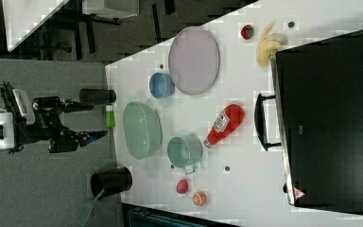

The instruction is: Pick Ketchup from oven and place it on table.

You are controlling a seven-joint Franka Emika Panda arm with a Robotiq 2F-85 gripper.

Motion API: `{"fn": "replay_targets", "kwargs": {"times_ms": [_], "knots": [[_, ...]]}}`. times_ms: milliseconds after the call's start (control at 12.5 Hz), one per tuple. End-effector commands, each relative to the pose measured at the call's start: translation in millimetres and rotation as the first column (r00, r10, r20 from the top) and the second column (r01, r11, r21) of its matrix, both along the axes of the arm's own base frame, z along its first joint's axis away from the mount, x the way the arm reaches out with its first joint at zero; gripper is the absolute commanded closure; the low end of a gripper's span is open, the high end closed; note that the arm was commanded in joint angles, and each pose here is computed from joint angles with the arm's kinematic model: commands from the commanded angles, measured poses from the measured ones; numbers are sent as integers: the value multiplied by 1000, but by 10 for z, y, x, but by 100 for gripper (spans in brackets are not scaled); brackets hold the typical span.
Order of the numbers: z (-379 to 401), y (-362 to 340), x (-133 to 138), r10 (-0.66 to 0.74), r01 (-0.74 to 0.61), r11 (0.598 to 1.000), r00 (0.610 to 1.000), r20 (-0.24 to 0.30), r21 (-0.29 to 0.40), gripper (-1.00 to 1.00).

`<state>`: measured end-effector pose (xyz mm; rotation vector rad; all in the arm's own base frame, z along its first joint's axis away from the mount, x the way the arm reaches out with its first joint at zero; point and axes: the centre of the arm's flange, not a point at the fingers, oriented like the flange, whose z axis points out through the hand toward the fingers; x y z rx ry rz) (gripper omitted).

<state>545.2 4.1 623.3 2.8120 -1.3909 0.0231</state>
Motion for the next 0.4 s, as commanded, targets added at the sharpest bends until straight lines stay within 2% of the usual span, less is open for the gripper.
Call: {"fn": "replay_targets", "kwargs": {"times_ms": [80, 400], "knots": [[-273, -288, 53, -95, 94, 995, 994, -55, -14, -100], [-275, -288, 54, -95, 94, 995, 994, -56, -14, -100]]}}
